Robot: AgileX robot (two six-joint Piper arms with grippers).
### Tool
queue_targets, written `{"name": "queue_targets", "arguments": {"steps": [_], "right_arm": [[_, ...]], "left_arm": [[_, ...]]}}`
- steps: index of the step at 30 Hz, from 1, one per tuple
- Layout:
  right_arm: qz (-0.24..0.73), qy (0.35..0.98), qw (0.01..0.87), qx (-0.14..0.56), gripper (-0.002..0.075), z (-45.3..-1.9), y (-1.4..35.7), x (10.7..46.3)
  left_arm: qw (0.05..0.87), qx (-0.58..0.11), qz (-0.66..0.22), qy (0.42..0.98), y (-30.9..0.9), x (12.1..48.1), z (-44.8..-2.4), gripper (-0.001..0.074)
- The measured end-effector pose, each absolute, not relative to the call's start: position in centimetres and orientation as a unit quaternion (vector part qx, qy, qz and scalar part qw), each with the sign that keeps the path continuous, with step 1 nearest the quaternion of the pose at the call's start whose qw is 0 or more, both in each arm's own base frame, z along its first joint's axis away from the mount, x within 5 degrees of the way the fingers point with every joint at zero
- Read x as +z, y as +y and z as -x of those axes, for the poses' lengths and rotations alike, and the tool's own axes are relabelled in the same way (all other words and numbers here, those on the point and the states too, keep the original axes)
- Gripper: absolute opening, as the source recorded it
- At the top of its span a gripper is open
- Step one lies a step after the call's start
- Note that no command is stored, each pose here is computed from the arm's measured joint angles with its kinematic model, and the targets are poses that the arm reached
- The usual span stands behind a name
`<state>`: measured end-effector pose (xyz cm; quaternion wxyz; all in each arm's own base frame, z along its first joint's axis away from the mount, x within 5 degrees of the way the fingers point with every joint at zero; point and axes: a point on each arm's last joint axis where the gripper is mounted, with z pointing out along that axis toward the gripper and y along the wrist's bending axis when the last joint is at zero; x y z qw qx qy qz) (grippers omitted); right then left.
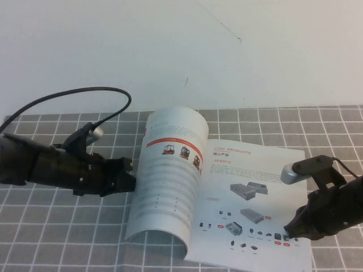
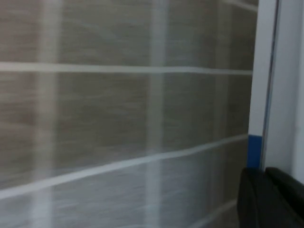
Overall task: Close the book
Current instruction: 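Close the open booklet and leave it lying on the table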
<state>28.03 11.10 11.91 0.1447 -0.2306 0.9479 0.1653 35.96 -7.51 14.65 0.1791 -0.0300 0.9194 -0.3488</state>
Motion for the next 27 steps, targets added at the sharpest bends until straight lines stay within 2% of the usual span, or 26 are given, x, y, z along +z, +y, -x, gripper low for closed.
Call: {"name": "queue_targets", "arguments": {"steps": [5,10,13,19,27], "right_arm": [[0.227,0.948,0.146,0.166,-0.0002,-28.1,11.1,11.9],[0.232,0.947,0.148,0.165,-0.0002,-28.1,11.1,11.9],[0.234,0.946,0.149,0.165,-0.0002,-28.1,11.1,11.9],[0.243,0.943,0.173,0.151,-0.0002,-28.0,10.9,12.8],[0.293,0.91,0.273,0.108,-0.0002,-27.4,10.1,18.7]], "left_arm": [[0.165,-0.425,0.004,0.89,-10.0,15.6,-35.4,-0.0004],[0.148,-0.451,-0.062,0.878,-14.5,16.0,-33.9,-0.0004],[0.151,-0.461,-0.079,0.871,-15.9,16.1,-33.5,-0.0004],[0.169,-0.464,-0.075,0.866,-16.1,16.9,-33.6,-0.0004],[0.239,-0.454,-0.109,0.851,-15.7,21.1,-33.0,-0.0004]]}}
